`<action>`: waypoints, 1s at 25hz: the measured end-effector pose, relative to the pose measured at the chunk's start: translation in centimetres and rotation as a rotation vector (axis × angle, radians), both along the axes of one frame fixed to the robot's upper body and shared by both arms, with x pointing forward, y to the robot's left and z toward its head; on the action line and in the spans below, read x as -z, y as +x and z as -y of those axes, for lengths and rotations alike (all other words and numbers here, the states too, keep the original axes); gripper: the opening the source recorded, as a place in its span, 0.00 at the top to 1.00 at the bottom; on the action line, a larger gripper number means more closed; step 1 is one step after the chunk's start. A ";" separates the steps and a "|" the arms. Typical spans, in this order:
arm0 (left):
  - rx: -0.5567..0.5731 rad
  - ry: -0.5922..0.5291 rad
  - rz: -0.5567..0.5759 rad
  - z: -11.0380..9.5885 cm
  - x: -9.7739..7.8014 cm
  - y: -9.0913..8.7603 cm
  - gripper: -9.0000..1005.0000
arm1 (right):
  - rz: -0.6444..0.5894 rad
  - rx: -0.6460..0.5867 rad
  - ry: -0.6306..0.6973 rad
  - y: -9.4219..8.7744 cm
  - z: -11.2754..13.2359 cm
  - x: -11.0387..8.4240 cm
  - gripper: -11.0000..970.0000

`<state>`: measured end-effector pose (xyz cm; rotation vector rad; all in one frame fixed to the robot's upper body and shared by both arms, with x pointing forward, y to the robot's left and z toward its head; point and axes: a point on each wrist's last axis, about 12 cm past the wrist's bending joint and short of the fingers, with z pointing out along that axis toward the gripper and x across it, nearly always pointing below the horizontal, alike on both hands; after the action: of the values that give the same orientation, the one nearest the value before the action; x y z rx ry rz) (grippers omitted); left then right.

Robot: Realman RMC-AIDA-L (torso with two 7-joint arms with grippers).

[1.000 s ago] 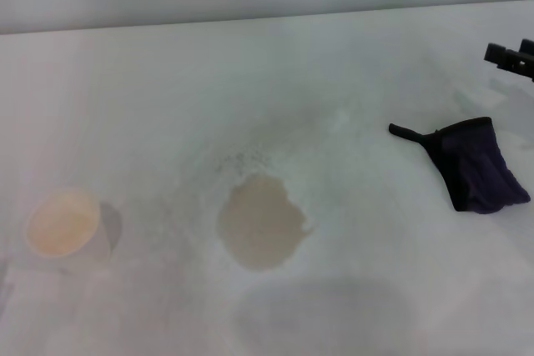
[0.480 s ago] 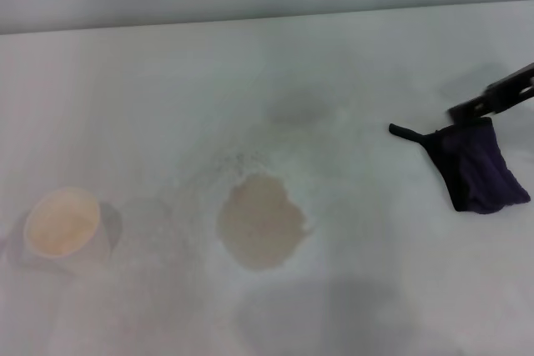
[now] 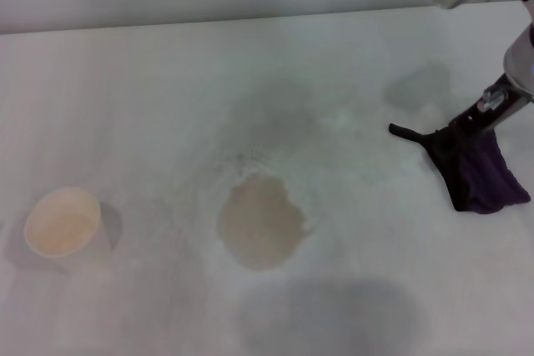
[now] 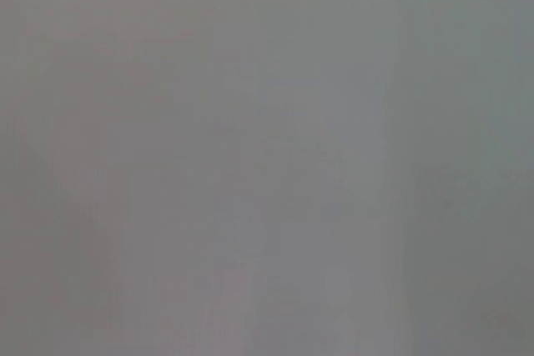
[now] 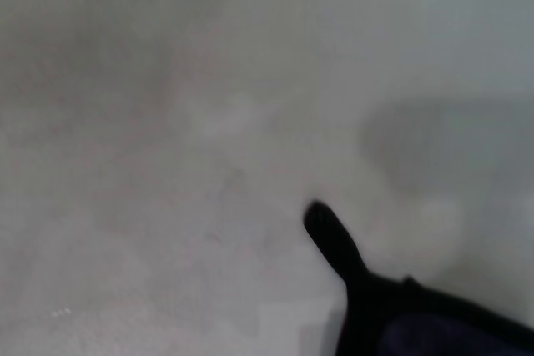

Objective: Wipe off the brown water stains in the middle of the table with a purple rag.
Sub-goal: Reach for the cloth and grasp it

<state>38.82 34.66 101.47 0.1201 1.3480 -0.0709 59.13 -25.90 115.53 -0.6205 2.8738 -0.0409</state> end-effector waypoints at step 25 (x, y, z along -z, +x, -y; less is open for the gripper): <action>0.012 0.049 0.045 -0.6 -0.8 0.7 0.12 | -0.074 0.083 -0.083 0.8 0.9 4.2 0.23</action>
<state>39.50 35.25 102.28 0.1699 1.3040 -0.0452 59.89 -26.76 111.33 -0.5270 2.9816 -0.1538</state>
